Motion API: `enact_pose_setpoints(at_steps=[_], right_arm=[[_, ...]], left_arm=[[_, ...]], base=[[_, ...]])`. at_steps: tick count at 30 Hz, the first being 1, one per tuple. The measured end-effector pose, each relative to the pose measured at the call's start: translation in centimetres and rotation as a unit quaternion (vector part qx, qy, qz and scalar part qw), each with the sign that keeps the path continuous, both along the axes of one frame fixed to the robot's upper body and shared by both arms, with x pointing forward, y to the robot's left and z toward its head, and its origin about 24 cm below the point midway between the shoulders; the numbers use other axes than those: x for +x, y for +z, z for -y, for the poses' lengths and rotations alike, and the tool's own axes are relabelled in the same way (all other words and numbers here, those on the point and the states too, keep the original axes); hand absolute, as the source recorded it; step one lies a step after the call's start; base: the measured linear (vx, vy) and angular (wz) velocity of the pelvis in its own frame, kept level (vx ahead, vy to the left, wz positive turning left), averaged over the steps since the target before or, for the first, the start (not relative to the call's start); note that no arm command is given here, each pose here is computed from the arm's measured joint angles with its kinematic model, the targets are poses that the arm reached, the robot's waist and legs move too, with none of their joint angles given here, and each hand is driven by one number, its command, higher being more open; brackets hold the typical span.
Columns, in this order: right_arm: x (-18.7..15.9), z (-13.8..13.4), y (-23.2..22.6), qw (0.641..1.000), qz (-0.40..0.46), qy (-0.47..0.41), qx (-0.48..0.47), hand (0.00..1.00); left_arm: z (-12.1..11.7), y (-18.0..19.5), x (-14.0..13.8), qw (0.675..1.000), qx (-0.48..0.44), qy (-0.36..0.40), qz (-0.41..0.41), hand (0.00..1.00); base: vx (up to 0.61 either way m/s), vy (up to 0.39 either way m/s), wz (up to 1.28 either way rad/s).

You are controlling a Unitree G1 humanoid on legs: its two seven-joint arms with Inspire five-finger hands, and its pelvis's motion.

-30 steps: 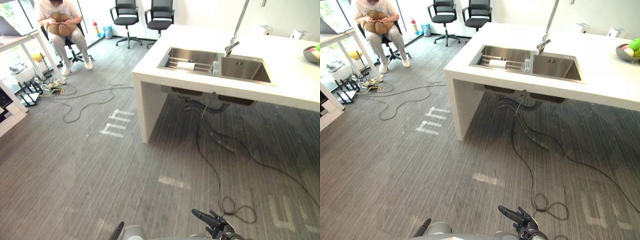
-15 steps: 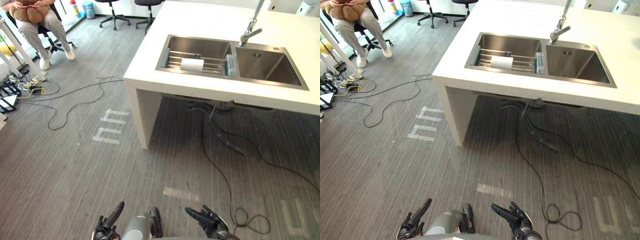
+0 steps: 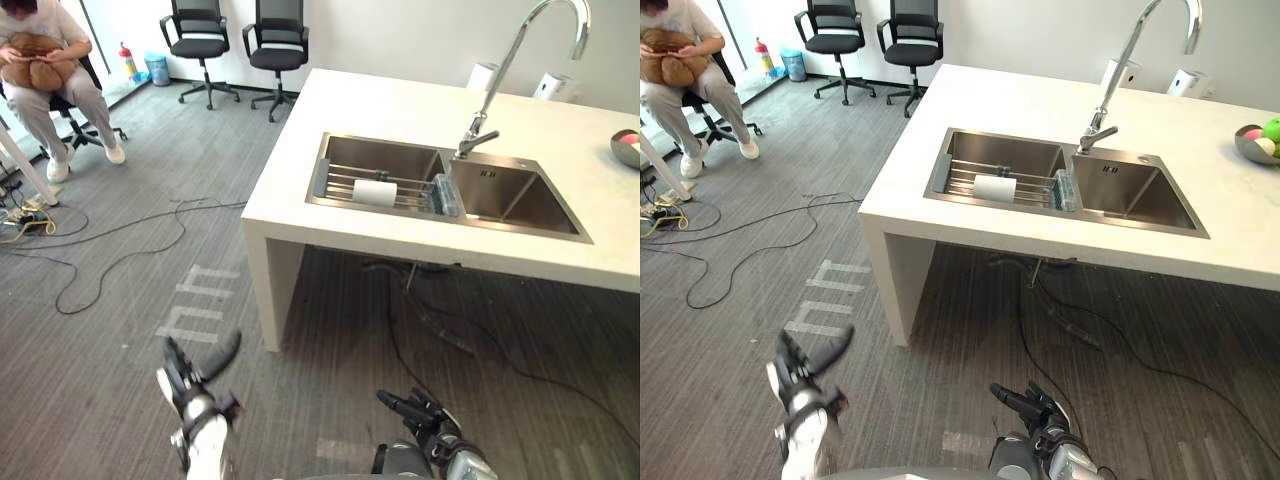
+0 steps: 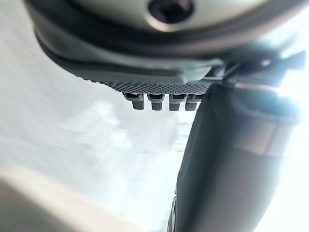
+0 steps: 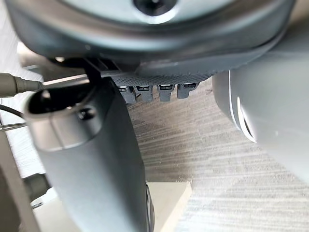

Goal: Walk over to the sink, pick up the cup, carry it to the dishwasher, place the cup inside the dishwasher, then close the dishwasher door

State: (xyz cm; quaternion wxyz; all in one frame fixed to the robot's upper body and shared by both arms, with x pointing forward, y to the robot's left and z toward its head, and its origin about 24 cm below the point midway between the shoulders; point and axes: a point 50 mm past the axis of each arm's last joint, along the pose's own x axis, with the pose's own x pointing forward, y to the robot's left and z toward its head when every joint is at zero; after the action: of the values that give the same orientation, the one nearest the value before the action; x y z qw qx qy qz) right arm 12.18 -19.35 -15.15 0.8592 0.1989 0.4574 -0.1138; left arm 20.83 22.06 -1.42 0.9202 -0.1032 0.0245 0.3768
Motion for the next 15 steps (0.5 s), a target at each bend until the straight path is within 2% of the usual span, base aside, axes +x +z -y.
enact_pose_setpoints(at_steps=[2, 4, 8, 15], right_arm=[[-0.1, -0.2, 0.0, 1.0, -0.001, -0.002, 0.003, 1.0], [-0.4, -0.3, 0.0, 1.0, -0.003, 0.006, 0.001, 1.0], [-0.6, 0.6, 0.3, 1.0, -0.004, 0.011, -0.005, 1.0], [-1.4, 0.5, -0.2, 0.999, -0.042, 0.034, -0.004, 1.0]], left_arm=[[-0.2, 4.7, 1.4, 0.993, 0.063, -0.013, 0.095, 1.0], [0.2, 7.1, 1.6, 0.984, 0.1, -0.029, 0.147, 1.0], [2.2, 9.8, 1.4, 0.967, 0.112, -0.058, 0.222, 1.0], [3.7, 11.8, -0.1, 0.953, 0.107, -0.082, 0.273, 1.0]], base=[[0.32, -0.201, 0.18], [0.39, -0.316, 0.16], [0.38, -0.326, 0.08], [0.34, -0.238, -0.27]])
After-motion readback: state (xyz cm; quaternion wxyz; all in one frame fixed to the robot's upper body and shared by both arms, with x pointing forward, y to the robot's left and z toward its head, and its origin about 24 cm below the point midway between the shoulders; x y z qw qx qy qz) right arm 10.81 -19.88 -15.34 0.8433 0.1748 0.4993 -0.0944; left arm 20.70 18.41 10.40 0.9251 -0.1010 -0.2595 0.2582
